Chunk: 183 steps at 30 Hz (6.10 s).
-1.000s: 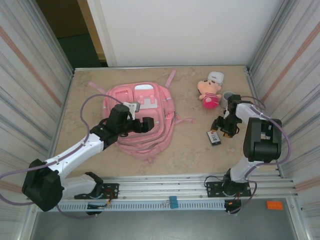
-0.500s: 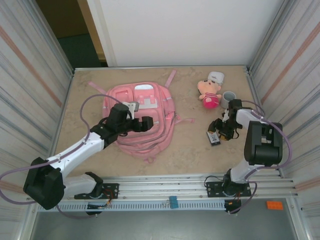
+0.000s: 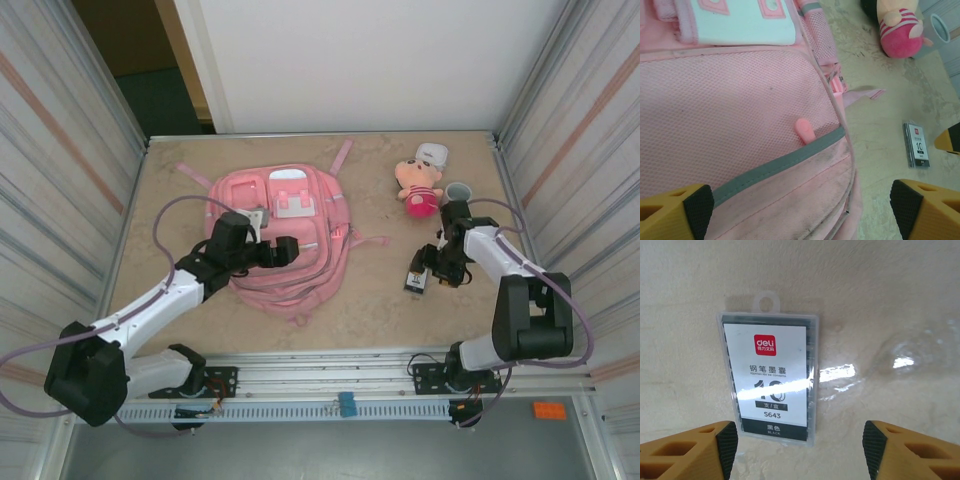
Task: Pack books, pencil case, and school supplies into a backpack
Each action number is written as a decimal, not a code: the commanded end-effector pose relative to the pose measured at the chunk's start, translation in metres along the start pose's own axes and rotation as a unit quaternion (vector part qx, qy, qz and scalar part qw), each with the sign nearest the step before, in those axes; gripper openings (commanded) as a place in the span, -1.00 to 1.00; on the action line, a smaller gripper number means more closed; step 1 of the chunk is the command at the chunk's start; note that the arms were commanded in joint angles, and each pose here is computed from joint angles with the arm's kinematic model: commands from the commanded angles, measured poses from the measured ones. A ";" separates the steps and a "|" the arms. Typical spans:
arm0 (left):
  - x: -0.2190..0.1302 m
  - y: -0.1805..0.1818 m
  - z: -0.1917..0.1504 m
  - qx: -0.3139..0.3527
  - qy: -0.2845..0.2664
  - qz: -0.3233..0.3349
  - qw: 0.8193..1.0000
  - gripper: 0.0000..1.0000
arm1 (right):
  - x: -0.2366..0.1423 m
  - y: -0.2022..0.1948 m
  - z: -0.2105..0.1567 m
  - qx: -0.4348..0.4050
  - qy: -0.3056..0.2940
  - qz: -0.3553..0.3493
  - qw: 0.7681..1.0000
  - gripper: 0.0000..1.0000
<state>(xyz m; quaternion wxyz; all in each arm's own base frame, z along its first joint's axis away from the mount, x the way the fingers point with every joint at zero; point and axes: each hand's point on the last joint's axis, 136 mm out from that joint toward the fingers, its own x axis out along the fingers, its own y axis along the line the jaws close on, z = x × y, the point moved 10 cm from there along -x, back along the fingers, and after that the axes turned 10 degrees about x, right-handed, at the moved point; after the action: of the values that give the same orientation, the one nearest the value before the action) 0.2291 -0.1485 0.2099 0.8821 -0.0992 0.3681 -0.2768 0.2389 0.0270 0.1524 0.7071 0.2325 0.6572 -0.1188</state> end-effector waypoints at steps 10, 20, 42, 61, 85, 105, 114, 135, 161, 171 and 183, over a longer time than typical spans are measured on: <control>-0.004 -0.001 0.001 -0.006 -0.012 -0.011 1.000 0.88 | 0.006 0.024 -0.004 -0.002 -0.008 -0.048 0.999 0.43; -0.007 0.000 0.001 -0.007 -0.012 -0.010 1.000 0.89 | 0.030 0.032 -0.001 -0.003 0.007 -0.063 0.998 0.47; -0.061 0.042 0.026 -0.023 -0.018 0.045 0.999 0.82 | 0.049 0.038 0.012 -0.003 0.018 -0.044 0.999 0.15; -0.074 0.008 0.055 0.369 0.049 -0.045 0.927 0.57 | -0.040 0.075 -0.059 -0.070 -0.213 0.274 0.935 0.10; 0.022 -0.009 0.013 0.583 0.166 0.110 0.787 -0.08 | -0.047 0.109 -0.091 -0.176 -0.236 0.250 0.922 0.09; -0.006 -0.022 0.034 0.425 0.083 0.059 0.900 -1.00 | -0.057 0.104 -0.102 -0.193 -0.277 0.301 0.892 0.05; -0.028 -0.042 0.030 0.332 0.050 -0.014 0.942 -1.00 | -0.059 0.095 -0.104 -0.192 -0.284 0.295 0.892 0.08; -0.064 -0.067 0.048 0.200 0.047 -0.075 0.976 -1.00 | -0.078 0.144 -0.136 -0.376 -0.303 0.332 0.811 -0.02; -0.060 -0.062 0.077 0.156 0.064 -0.194 0.966 -1.00 | -0.054 0.222 -0.182 -0.688 -0.367 0.106 0.617 0.08; -0.062 -0.059 0.080 0.150 0.051 -0.186 0.970 -1.00 | -0.047 0.225 -0.177 -0.686 -0.340 0.122 0.632 0.26; -0.066 -0.038 0.078 0.132 0.032 -0.127 0.983 -1.00 | -0.049 0.214 -0.177 -0.629 -0.336 0.182 0.677 0.42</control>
<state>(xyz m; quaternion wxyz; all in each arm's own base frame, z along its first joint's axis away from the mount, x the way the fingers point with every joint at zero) 0.2309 -0.1483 0.2917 0.8056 -0.0112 0.4110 -0.4265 0.1814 0.2974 0.2268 0.8538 -0.2612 0.2373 0.3828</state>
